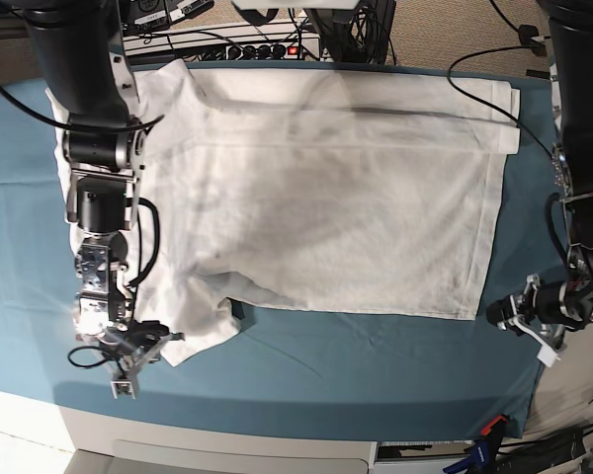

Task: Fold the T-shirt properly
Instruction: 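Move both grippers to the opposite edge of the shirt near the sleeve and hem, then grasp the sleeve with the right gripper and the hem corner with the left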

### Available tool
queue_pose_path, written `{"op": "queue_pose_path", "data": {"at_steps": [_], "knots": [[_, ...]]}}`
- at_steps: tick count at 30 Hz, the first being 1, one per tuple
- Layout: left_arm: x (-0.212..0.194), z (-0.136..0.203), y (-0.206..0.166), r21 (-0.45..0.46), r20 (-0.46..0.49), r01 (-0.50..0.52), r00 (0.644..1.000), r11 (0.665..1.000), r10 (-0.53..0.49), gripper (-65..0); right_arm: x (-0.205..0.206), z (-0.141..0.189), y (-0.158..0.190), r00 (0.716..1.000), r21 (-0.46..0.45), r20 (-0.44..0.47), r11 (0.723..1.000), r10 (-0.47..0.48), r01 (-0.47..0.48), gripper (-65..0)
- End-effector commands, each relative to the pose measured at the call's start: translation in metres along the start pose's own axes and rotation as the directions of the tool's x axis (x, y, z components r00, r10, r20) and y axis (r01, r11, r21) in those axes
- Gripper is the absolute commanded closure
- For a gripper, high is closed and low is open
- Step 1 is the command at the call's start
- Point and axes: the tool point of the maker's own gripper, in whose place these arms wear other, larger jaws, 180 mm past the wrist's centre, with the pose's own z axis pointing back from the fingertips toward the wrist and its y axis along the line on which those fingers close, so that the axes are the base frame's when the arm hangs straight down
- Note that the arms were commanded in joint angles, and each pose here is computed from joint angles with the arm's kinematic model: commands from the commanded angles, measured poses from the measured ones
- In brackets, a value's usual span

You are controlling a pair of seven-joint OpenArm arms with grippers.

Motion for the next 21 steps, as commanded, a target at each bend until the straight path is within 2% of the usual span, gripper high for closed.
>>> {"op": "queue_pose_path", "data": {"at_steps": [1, 4, 6, 9, 15, 21], "knots": [[0.027, 0.009, -0.011, -0.020, 0.066, 0.026, 0.998, 0.999, -0.025, -18.0, 0.035, 0.007, -0.010, 0.996, -0.021, 0.084, 1.000, -0.004, 0.006, -19.6], [0.020, 0.004, -0.008, 0.016, 0.035, 0.051, 0.998, 0.999, -0.052, -18.0, 0.034, 0.007, -0.011, 0.997, -0.023, 0.082, 1.000, -0.002, 0.004, -19.6], [0.015, 0.003, 0.003, 0.063, 0.022, 0.036, 0.999, 0.997, -0.037, -18.0, 0.033, 0.007, -0.014, 0.997, -0.041, 0.073, 0.999, 0.023, -0.020, -19.6], [0.000, 0.000, 0.013, 0.080, 0.002, 0.017, 1.000, 0.997, -0.017, -18.0, 0.032, 0.007, -0.016, 0.997, -0.050, 0.070, 0.998, 0.031, -0.027, -19.6], [-0.024, -0.009, 0.014, 0.017, 0.000, -0.053, 0.999, 0.998, 0.053, -18.0, 0.033, 0.007, -0.016, 0.997, -0.049, 0.075, 0.998, 0.031, -0.027, -19.6], [-0.019, -0.008, -0.001, -0.065, 0.021, -0.062, 0.998, 0.996, 0.063, -18.0, 0.033, 0.007, -0.016, 0.997, -0.049, 0.076, 0.998, 0.031, -0.027, -19.6]]}}
